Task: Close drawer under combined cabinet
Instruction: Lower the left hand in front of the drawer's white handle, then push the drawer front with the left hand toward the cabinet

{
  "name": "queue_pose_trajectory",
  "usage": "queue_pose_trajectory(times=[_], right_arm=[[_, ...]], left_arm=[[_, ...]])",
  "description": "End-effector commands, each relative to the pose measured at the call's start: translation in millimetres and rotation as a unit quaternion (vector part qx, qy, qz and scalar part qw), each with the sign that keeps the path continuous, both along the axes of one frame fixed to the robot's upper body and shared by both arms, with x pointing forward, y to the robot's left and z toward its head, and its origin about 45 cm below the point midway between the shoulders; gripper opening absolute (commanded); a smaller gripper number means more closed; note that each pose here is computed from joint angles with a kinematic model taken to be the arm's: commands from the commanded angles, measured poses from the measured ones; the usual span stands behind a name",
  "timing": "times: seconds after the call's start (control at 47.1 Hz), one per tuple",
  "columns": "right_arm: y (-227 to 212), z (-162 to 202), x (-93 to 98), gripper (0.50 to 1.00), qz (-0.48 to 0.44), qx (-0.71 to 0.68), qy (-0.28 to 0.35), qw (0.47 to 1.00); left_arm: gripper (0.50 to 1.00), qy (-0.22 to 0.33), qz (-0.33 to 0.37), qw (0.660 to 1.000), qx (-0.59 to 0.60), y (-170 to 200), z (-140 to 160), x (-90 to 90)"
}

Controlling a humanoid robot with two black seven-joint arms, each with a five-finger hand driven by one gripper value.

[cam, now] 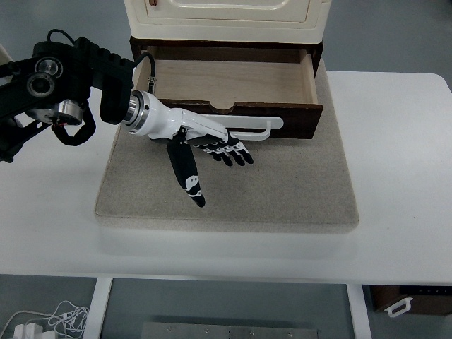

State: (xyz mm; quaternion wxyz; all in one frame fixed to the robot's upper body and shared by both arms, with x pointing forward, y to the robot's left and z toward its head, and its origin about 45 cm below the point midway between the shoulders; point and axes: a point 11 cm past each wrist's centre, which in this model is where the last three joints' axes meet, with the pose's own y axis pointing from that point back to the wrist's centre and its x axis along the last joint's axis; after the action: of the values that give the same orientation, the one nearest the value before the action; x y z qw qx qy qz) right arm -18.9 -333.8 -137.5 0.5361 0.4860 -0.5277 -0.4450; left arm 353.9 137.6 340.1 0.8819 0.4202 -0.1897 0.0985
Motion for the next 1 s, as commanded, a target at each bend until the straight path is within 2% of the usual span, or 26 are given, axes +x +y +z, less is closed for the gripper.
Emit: queue_pose_trajectory(times=[0.0,0.488,0.976], right_arm=[[0,0,0.0,0.952,0.0,0.0,0.0,1.0],[0,0,0.0,0.952,0.0,0.0,0.0,1.0],[0,0,0.0,0.952,0.0,0.0,0.0,1.0]], left_arm=[[1.0,0.004,-0.006,1.0,0.0,-5,-3,-1.8],[1.0,-0.004,-0.002,1.0,0.003,-10,-3,6.5],[1.0,-0.012,0.025,1.0,0.005,-5,3,25.8]])
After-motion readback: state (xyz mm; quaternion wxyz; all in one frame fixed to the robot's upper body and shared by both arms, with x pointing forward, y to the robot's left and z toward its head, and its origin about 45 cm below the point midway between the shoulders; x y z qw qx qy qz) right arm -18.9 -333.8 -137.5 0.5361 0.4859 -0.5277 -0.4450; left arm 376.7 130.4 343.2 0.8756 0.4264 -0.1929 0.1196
